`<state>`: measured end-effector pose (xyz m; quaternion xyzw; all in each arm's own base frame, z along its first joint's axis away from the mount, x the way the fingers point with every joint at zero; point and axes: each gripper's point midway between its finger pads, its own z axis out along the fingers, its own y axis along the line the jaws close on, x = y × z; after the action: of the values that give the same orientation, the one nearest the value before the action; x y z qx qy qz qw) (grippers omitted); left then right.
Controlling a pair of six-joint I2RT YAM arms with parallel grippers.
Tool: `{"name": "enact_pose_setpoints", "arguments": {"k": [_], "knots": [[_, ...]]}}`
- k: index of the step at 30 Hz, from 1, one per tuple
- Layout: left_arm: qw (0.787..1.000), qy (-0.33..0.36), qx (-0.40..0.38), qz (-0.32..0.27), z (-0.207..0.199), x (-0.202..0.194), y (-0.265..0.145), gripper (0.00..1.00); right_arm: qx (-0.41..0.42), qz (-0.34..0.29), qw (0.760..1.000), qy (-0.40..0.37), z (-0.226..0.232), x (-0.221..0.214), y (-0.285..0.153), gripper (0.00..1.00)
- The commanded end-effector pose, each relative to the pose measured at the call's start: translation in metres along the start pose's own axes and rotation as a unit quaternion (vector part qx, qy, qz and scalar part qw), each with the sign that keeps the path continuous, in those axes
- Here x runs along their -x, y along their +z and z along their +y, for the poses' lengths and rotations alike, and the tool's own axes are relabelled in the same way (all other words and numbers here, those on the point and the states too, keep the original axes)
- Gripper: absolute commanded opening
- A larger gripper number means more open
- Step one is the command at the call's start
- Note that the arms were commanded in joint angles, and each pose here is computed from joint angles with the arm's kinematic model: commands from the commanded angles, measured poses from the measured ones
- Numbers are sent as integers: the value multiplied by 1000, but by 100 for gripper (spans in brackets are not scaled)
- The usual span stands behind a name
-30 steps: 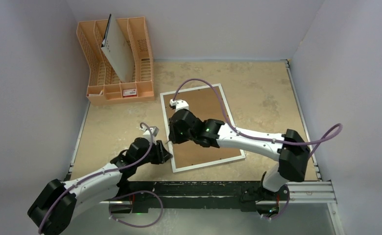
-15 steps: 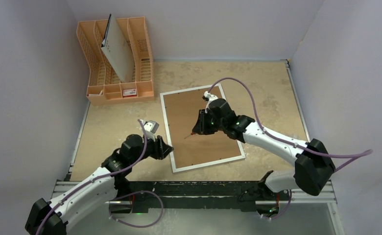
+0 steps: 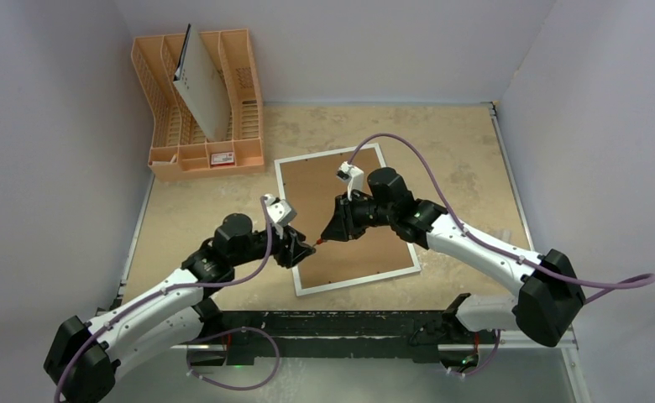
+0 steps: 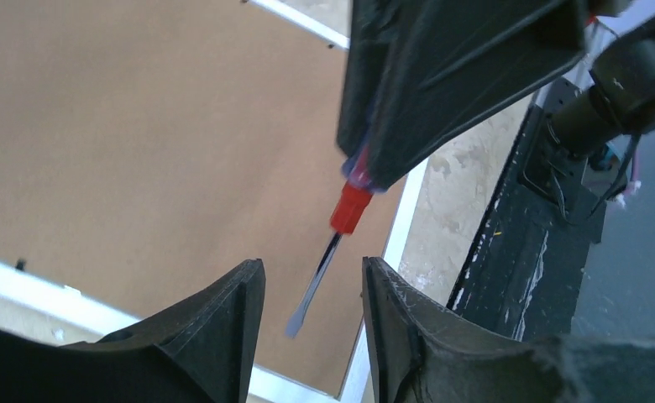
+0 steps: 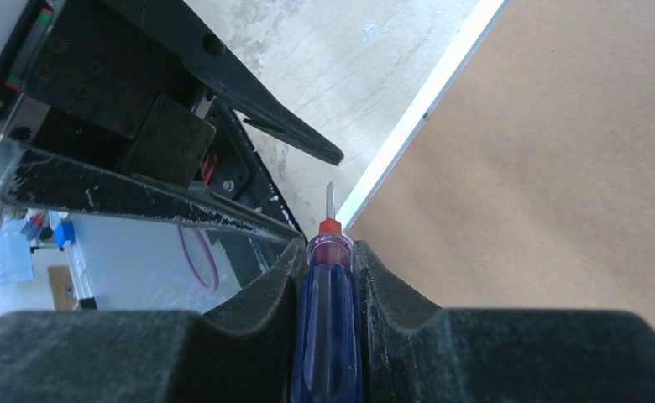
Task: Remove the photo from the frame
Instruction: Adjust the screwdriver.
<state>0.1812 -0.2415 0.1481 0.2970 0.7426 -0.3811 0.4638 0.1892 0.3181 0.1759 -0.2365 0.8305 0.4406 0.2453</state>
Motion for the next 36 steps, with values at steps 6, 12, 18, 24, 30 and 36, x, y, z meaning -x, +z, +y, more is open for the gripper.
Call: {"name": "enact_pose_setpoints", "arguments": {"k": [6, 12, 18, 24, 30, 36], "knots": [[991, 106, -79, 9, -30, 20, 8, 48, 64, -5, 997, -44, 24, 5, -7, 0], [988, 121, -73, 57, -25, 2, 9, 48, 71, -2, 996, -47, 26, 2, -8, 0], [988, 125, -44, 77, -14, -6, 13, 42, 83, -4, 995, -52, 31, 4, -10, 0], [989, 128, -32, 71, -12, -3, 16, 30, 89, 0, 995, -51, 33, 2, -10, 0], [989, 135, -54, 24, -23, 15, 17, 33, 94, 8, 994, -51, 32, -1, -8, 0], [989, 134, -61, 25, -26, 14, 15, 23, 98, 12, 994, -48, 34, -3, -8, 0]]}}
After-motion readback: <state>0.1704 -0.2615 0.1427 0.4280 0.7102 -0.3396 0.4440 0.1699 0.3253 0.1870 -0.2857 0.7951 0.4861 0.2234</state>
